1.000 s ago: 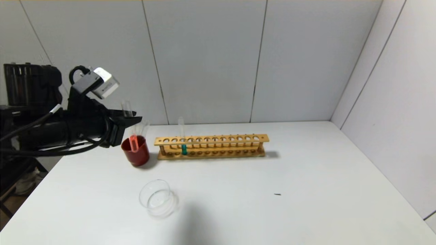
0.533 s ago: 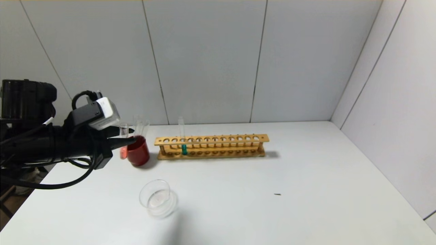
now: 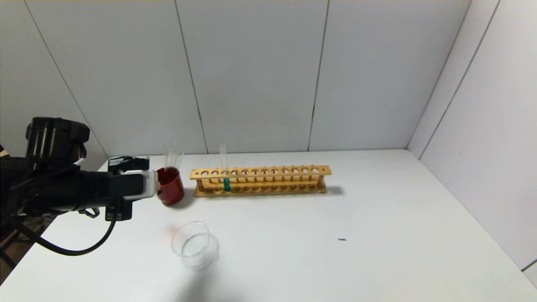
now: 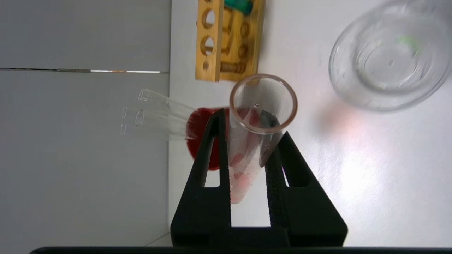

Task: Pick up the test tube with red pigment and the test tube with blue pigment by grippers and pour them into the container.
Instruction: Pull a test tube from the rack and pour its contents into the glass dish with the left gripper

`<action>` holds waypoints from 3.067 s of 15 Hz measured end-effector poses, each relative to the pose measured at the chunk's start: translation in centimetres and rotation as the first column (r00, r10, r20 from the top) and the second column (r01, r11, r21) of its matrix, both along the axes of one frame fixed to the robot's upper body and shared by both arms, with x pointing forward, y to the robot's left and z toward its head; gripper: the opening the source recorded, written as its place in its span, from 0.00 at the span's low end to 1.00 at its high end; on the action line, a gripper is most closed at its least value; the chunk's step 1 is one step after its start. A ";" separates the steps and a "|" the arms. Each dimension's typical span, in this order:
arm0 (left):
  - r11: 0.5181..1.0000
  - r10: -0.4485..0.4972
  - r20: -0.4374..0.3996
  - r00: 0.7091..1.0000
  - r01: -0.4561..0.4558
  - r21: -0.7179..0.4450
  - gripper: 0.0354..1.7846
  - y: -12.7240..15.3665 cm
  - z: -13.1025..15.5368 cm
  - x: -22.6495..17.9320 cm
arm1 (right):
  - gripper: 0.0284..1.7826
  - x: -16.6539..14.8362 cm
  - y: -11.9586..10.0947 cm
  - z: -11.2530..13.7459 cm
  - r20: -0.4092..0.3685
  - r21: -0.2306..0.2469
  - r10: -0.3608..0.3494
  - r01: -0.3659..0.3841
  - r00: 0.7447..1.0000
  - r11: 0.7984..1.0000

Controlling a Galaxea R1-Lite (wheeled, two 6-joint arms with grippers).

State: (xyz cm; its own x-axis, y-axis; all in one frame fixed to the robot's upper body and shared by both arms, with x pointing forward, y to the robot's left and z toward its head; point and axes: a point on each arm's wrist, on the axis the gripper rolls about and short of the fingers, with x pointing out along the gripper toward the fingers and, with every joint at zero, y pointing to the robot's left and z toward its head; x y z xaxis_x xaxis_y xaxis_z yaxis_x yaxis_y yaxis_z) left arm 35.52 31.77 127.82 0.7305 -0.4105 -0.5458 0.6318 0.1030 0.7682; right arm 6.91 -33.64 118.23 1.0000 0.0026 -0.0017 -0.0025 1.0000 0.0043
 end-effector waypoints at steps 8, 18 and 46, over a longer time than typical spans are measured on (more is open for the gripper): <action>0.960 -0.138 0.034 0.990 0.125 0.250 0.17 -1.2 -1.3 -0.3 | 0.98 0.0 0.0 0.0 0.000 0.000 0.000 0.000 1.000 1.000; 0.867 -0.263 0.012 0.965 0.231 0.442 0.17 -1.7 -3.3 0.7 | 0.98 0.0 0.0 0.0 0.000 0.000 0.000 0.000 1.000 1.000; 0.688 -0.345 -0.054 0.937 0.292 0.665 0.17 -5.7 -7.1 3.6 | 0.98 0.0 0.0 0.0 0.000 0.000 0.000 0.000 1.000 1.000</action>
